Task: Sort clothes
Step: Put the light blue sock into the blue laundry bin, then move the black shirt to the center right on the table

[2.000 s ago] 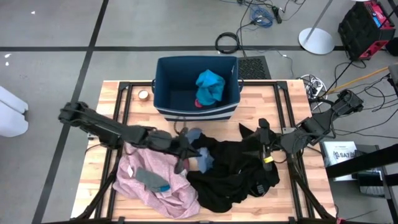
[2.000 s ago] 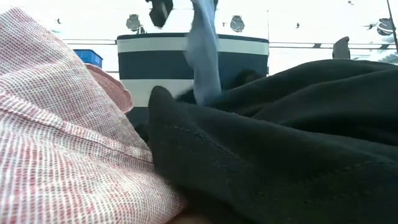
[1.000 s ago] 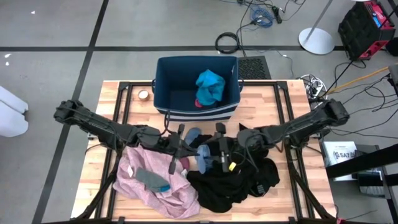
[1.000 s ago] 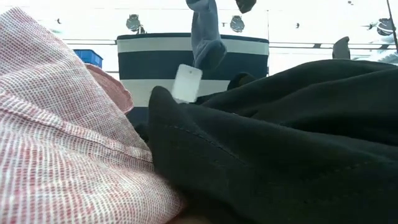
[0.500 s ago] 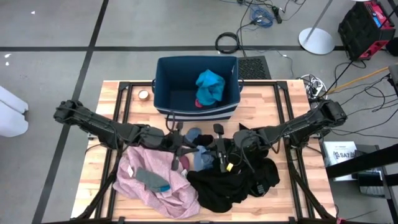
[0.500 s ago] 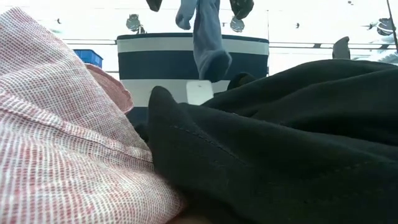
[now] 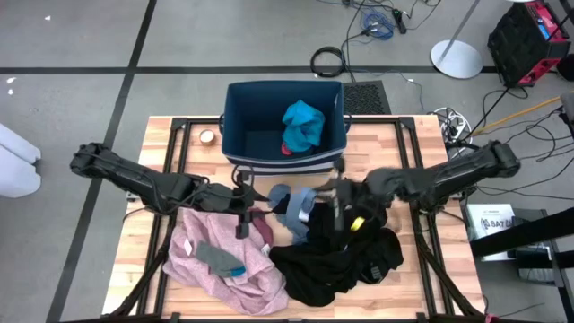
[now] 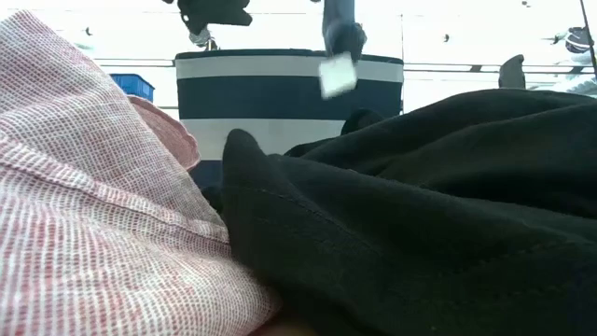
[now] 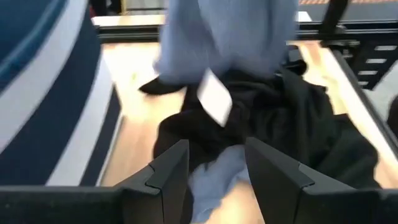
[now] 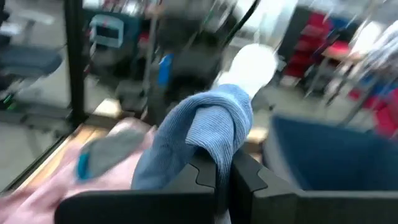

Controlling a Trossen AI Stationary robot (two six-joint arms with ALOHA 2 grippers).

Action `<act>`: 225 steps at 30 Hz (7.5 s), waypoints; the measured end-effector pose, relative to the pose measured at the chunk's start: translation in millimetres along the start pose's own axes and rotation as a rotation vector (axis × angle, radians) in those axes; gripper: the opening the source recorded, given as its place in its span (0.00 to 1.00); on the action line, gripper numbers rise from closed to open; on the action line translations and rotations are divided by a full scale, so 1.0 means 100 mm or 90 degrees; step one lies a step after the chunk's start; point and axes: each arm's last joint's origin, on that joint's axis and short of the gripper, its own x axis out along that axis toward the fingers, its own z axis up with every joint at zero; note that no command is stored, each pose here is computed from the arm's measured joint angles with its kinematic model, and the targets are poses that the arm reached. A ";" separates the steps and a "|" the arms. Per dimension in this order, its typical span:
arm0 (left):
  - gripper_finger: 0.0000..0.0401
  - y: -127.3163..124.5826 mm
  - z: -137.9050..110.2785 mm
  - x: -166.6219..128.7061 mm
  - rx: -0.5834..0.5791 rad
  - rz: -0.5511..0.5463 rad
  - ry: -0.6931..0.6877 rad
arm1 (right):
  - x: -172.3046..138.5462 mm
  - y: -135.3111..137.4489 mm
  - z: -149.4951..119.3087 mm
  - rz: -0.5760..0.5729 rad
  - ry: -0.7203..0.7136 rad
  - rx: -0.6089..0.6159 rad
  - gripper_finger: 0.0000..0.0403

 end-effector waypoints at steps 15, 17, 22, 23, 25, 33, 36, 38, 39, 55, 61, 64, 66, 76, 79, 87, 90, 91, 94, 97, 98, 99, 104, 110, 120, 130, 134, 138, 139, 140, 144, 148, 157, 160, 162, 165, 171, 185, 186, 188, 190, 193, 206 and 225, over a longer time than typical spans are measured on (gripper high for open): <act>0.42 0.05 -0.25 -0.06 -0.093 0.093 0.141 | -0.30 -1.20 0.61 -0.157 -0.185 -0.048 0.00; 0.42 0.05 -0.24 -0.06 -0.094 0.098 0.134 | -0.15 -1.37 0.59 -0.150 -0.131 -0.036 0.00; 0.42 0.05 -0.22 -0.06 -0.098 0.098 0.124 | 0.22 -1.74 0.49 -0.133 0.038 0.010 0.00; 0.42 0.05 -0.22 -0.06 -0.098 0.098 0.123 | 0.27 -1.81 0.49 -0.137 0.067 0.015 0.00; 0.42 0.05 -0.22 -0.06 -0.097 0.098 0.123 | 0.35 -1.95 0.46 -0.145 0.134 0.024 0.00; 0.42 0.05 -0.22 -0.06 -0.097 0.099 0.124 | 0.50 -2.47 0.36 -0.188 0.305 0.100 0.01; 0.42 0.05 -0.22 -0.06 -0.096 0.099 0.124 | 0.53 -2.58 0.26 -0.200 0.361 0.160 0.06; 0.42 0.05 -0.23 -0.05 -0.095 0.099 0.126 | 0.53 -2.62 0.20 -0.200 0.396 0.176 0.10; 0.42 0.05 -0.23 -0.05 -0.093 0.098 0.124 | 0.52 -2.63 0.18 -0.197 0.410 0.177 0.13; 0.42 0.03 -0.37 0.02 -0.088 0.070 0.150 | 0.43 -2.62 0.22 -0.186 0.467 0.179 0.52; 0.42 -0.06 -0.41 0.15 -0.061 -0.043 0.180 | 0.30 -2.25 0.52 -0.120 0.489 0.164 0.53; 0.42 -0.11 -0.46 0.30 -0.058 -0.055 0.190 | 0.25 -1.91 0.59 -0.061 0.519 0.153 0.53; 0.42 -0.11 -0.50 0.42 -0.061 -0.049 0.198 | 0.23 -1.69 0.61 -0.027 0.518 0.145 0.53; 0.42 -0.15 -0.80 1.03 0.009 -0.066 0.221 | -0.18 -0.73 0.26 0.068 0.332 0.190 0.53; 0.42 -0.12 -0.85 1.18 0.054 -0.059 0.228 | -0.28 -0.51 0.00 0.095 0.269 0.227 0.53; 0.42 -0.02 -0.98 1.44 0.198 0.006 0.269 | -0.37 -0.20 -0.51 0.105 0.186 0.284 0.53; 0.42 0.02 -0.98 1.48 0.211 0.011 0.274 | -0.37 -0.15 -0.58 0.108 0.196 0.289 0.53; 0.42 0.03 -0.98 1.49 0.208 0.009 0.279 | -0.37 -0.13 -0.59 0.110 0.199 0.288 0.53; 0.42 0.07 -1.00 1.55 0.185 -0.043 0.290 | -0.36 -0.09 -0.57 0.121 0.192 0.285 0.53; 0.42 0.12 -1.02 1.63 0.159 -0.077 0.314 | -0.36 -0.06 -0.54 0.135 0.171 0.278 0.53; 0.42 0.13 -1.04 1.65 0.151 -0.076 0.323 | -0.36 -0.05 -0.54 0.138 0.172 0.275 0.53; 0.42 0.15 -1.06 1.67 0.147 -0.074 0.331 | -0.36 -0.03 -0.53 0.141 0.171 0.272 0.53; 0.37 0.16 -1.06 1.72 0.146 -0.072 0.354 | -0.38 0.02 -0.53 0.116 0.170 0.259 0.53; 0.07 0.07 -0.87 1.64 0.159 -0.079 0.342 | -0.39 0.04 -0.52 0.106 0.167 0.252 0.53; 0.01 -0.14 -0.06 1.04 0.182 -0.083 0.183 | -0.38 0.04 -0.53 0.109 0.169 0.231 0.53; 0.01 -0.07 0.61 0.18 0.169 -0.058 -0.065 | -0.24 0.08 -0.51 0.121 0.112 0.172 0.53; 0.01 -0.06 0.70 0.10 0.174 -0.055 -0.117 | -0.09 0.13 -0.52 0.126 0.070 0.150 0.53; 0.01 -0.07 0.71 0.14 0.182 -0.055 -0.125 | 0.09 0.17 -0.55 0.133 0.013 0.130 0.53; 0.01 -0.07 0.70 0.15 0.183 -0.056 -0.123 | 0.13 0.18 -0.56 0.130 0.001 0.128 0.53; 0.01 -0.08 0.69 0.16 0.185 -0.056 -0.118 | 0.17 0.18 -0.58 0.127 -0.005 0.125 0.53; 0.01 -0.08 0.68 0.18 0.186 -0.057 -0.116 | 0.28 0.18 -0.64 0.114 -0.018 0.122 0.53; 0.01 -0.08 0.69 0.18 0.185 -0.057 -0.116 | 0.35 0.19 -0.73 0.112 0.005 0.143 0.53; 0.06 -0.08 0.68 0.18 0.184 -0.053 -0.110 | 0.40 0.22 -0.80 0.113 0.016 0.136 0.09; 0.09 -0.07 0.62 0.19 0.187 -0.048 -0.074 | 0.36 0.19 -0.72 0.107 -0.013 0.122 0.03; 0.12 -0.06 0.59 0.20 0.176 -0.027 -0.052 | 0.31 0.17 -0.65 0.105 -0.036 0.124 0.02; 0.18 -0.04 0.54 0.20 0.170 -0.006 -0.018 | 0.24 0.13 -0.56 0.102 -0.052 0.111 0.01; 0.30 -0.02 0.43 0.19 0.156 0.007 0.058 | 0.03 0.02 -0.36 0.054 -0.088 0.084 0.00; 0.32 -0.01 -0.03 0.05 0.095 0.011 0.126 | -0.13 -0.86 0.55 -0.095 -0.070 0.005 0.00; 0.32 0.01 -0.09 0.02 0.083 0.017 0.114 | -0.09 -0.95 0.59 -0.100 -0.045 0.002 0.00; 0.32 0.05 -0.21 -0.06 0.053 0.025 0.081 | 0.00 -1.12 0.69 -0.115 -0.009 -0.005 0.00; 0.32 0.09 -0.30 -0.13 0.017 0.024 0.040 | 0.11 -1.31 0.76 -0.121 0.015 -0.008 0.00; 0.32 0.11 -0.38 -0.22 -0.028 0.013 -0.012 | 0.33 -1.57 0.77 -0.094 0.034 0.001 0.00; 0.32 -0.03 -0.40 -0.33 -0.023 -0.030 -0.040 | 1.60 -2.39 -0.07 -0.083 0.145 0.130 0.00; 0.32 -0.06 -0.41 -0.35 -0.016 -0.030 -0.039 | 1.81 -2.54 -0.41 -0.062 0.319 0.138 0.32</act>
